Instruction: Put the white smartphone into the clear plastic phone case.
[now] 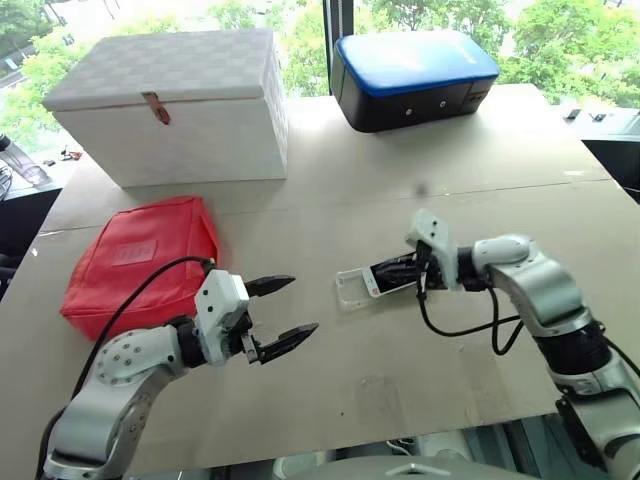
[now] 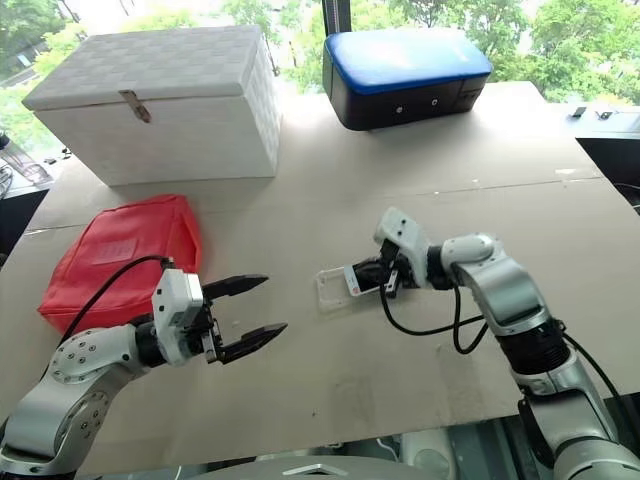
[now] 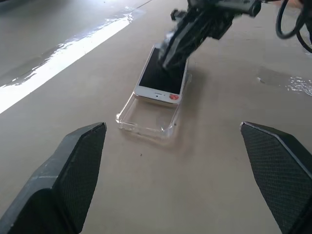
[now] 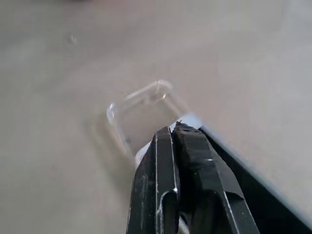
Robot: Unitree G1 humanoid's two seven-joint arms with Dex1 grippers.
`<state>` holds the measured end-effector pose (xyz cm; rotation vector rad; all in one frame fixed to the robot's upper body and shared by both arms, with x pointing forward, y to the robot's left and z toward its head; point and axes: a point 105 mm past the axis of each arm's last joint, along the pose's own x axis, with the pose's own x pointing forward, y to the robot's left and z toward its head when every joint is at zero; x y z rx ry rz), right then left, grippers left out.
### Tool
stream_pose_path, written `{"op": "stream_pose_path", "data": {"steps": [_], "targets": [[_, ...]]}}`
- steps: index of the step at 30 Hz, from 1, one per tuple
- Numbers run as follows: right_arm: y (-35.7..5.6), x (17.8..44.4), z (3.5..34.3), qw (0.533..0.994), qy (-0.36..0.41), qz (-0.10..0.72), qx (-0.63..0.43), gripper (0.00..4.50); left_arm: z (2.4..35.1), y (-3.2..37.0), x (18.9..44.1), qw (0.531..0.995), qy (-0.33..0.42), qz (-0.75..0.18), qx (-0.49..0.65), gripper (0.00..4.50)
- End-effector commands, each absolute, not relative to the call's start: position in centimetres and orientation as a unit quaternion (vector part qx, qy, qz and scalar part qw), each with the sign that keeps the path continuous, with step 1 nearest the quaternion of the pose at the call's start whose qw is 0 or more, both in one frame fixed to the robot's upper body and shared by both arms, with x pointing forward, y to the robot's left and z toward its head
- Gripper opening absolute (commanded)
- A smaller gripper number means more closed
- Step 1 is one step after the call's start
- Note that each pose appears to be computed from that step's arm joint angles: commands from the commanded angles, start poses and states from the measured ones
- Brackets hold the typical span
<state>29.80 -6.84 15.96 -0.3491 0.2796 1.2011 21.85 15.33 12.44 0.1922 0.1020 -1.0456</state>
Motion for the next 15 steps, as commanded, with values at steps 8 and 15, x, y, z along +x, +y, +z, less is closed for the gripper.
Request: {"op": "stream_pose_path", "data": {"steps": [8,15], "targets": [[-14.2,32.3,15.8,0.841,0.171,0.387,-0.338,0.00,10.6,14.5,23.6,0.857,0.074,-0.498,0.109,3.11],[-16.0,33.1,13.1,0.815,0.211,0.372,-0.390,0.00,8.4,13.3,25.2,0.851,0.099,-0.501,0.121,0.37]]}}
